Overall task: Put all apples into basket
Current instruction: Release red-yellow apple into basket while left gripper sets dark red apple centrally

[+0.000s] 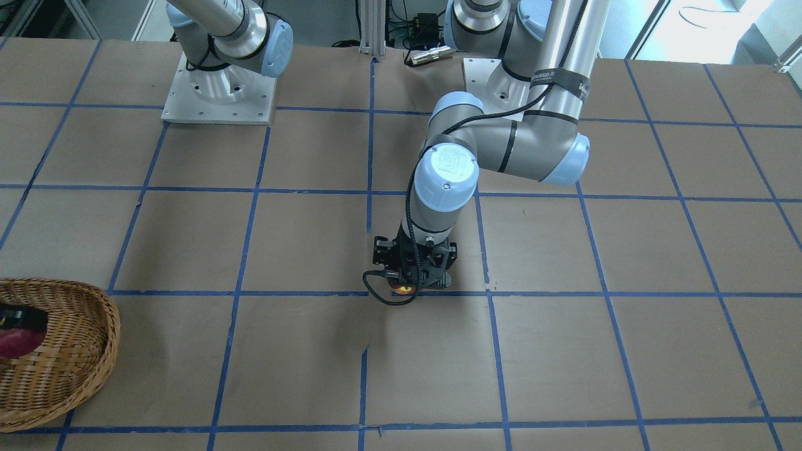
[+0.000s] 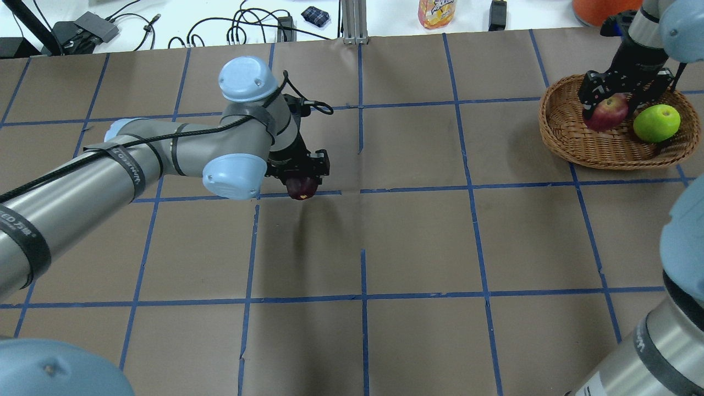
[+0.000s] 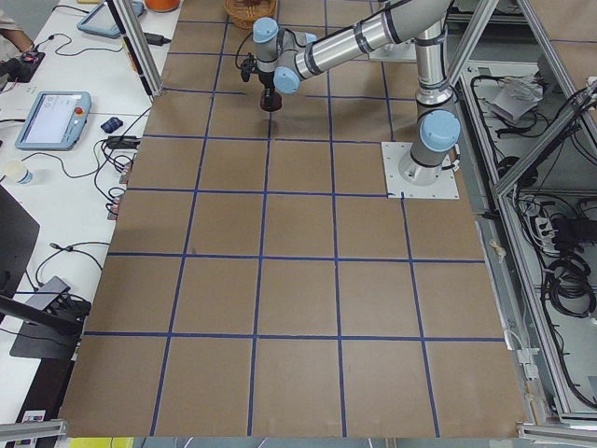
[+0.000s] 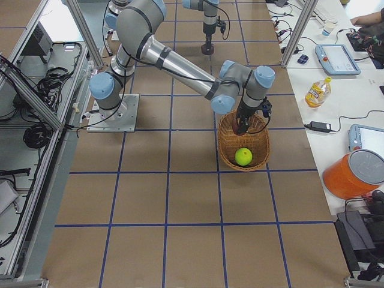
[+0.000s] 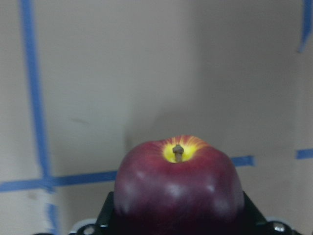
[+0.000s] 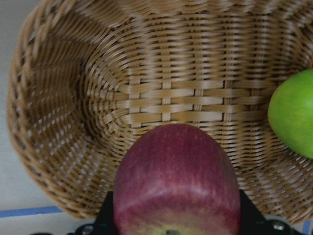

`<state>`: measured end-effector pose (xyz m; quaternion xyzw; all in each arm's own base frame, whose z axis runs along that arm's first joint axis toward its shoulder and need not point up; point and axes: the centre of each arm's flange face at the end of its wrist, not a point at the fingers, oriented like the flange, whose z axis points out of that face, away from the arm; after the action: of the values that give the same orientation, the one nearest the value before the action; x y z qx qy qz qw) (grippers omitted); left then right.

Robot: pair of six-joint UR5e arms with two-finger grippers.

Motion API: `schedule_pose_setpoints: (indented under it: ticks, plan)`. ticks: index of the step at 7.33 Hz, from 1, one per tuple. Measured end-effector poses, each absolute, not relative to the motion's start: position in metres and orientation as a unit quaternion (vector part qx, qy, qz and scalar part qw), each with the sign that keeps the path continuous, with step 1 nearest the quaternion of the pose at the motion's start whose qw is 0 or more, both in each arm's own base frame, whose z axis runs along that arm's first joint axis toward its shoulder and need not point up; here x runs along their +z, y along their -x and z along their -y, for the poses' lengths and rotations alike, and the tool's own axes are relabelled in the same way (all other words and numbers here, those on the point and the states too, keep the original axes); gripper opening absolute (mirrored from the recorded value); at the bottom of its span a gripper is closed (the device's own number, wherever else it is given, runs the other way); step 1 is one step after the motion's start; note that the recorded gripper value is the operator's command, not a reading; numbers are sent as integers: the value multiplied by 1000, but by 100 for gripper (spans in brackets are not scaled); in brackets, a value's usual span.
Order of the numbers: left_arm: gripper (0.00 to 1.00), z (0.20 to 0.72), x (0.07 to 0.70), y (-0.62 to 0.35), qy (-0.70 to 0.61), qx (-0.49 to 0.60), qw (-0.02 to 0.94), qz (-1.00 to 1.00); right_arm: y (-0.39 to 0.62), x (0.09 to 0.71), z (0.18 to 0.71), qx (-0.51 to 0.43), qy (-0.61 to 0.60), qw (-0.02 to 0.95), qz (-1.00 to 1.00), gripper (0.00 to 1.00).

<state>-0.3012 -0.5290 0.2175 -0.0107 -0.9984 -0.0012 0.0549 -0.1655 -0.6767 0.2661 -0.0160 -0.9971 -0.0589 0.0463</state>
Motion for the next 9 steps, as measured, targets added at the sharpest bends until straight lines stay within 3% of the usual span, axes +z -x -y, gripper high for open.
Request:
schedule_pose_setpoints:
  ticks: [1, 2, 3, 4, 5, 7, 9]
  plan:
    - [49, 526, 212, 322, -5, 11, 70, 997, 175, 255, 681, -52, 10, 52, 997, 0]
    - [84, 527, 203, 331, -17, 18, 79, 997, 177, 248, 682, -51, 8, 53, 997, 9]
    - [100, 528, 193, 335, -26, 19, 81, 996, 178, 242, 681, -55, 6, 52, 997, 58]
    - [100, 529, 187, 337, -33, 18, 82, 996, 179, 234, 681, -61, 5, 52, 997, 88]
    - [100, 529, 188, 339, -39, 16, 89, 995, 182, 228, 679, -69, 5, 53, 996, 100]
    - [100, 525, 213, 339, -43, 18, 107, 993, 185, 230, 676, -84, 6, 50, 995, 100]
    - [100, 518, 263, 317, -49, 16, 107, 993, 168, 273, 666, -94, 2, 37, 995, 100]
